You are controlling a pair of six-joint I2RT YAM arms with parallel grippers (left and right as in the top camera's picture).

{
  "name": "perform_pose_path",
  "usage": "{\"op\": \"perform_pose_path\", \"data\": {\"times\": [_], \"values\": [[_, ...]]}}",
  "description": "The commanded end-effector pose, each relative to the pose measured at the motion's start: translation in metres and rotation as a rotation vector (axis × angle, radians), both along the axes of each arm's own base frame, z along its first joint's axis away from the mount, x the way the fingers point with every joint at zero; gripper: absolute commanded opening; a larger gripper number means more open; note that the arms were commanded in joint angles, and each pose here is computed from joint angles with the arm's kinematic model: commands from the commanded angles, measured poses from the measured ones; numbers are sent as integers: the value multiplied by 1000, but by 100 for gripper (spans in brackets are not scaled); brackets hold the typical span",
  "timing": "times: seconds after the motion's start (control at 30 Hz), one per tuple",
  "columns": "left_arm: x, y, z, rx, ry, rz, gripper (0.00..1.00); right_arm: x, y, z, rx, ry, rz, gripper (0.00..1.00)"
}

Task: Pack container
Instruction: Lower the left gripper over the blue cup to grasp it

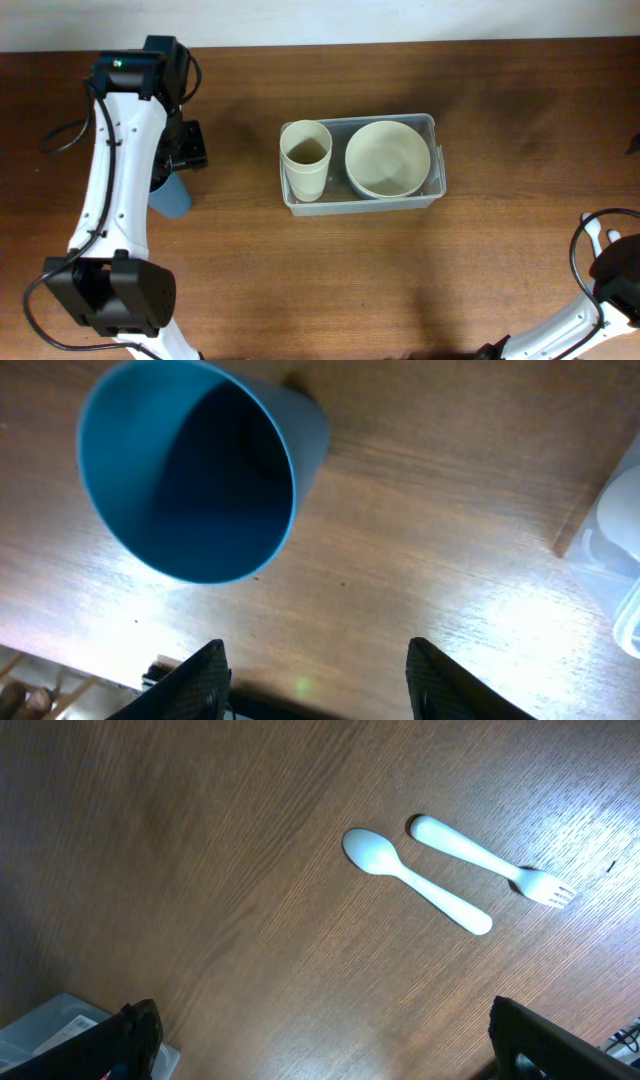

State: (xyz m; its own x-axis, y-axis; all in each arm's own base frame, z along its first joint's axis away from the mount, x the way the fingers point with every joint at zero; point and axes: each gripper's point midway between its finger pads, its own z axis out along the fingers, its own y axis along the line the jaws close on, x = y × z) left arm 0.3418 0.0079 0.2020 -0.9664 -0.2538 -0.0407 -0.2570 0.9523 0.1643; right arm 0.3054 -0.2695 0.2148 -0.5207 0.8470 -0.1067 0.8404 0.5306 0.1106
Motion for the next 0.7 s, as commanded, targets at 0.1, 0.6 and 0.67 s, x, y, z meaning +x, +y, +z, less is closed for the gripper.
{"op": "perform_pose_path", "data": {"times": [0.1,0.6,0.67], "values": [[0,3,-12,-57,0,57,58,2,2,0,4,-5,-3,99],[-1,-3,-45,-133,40,15,55,2,2,0,4,-5,-3,99],[-1,-3,-47,-136,42,15,55,2,2,0,4,-5,-3,99]]}}
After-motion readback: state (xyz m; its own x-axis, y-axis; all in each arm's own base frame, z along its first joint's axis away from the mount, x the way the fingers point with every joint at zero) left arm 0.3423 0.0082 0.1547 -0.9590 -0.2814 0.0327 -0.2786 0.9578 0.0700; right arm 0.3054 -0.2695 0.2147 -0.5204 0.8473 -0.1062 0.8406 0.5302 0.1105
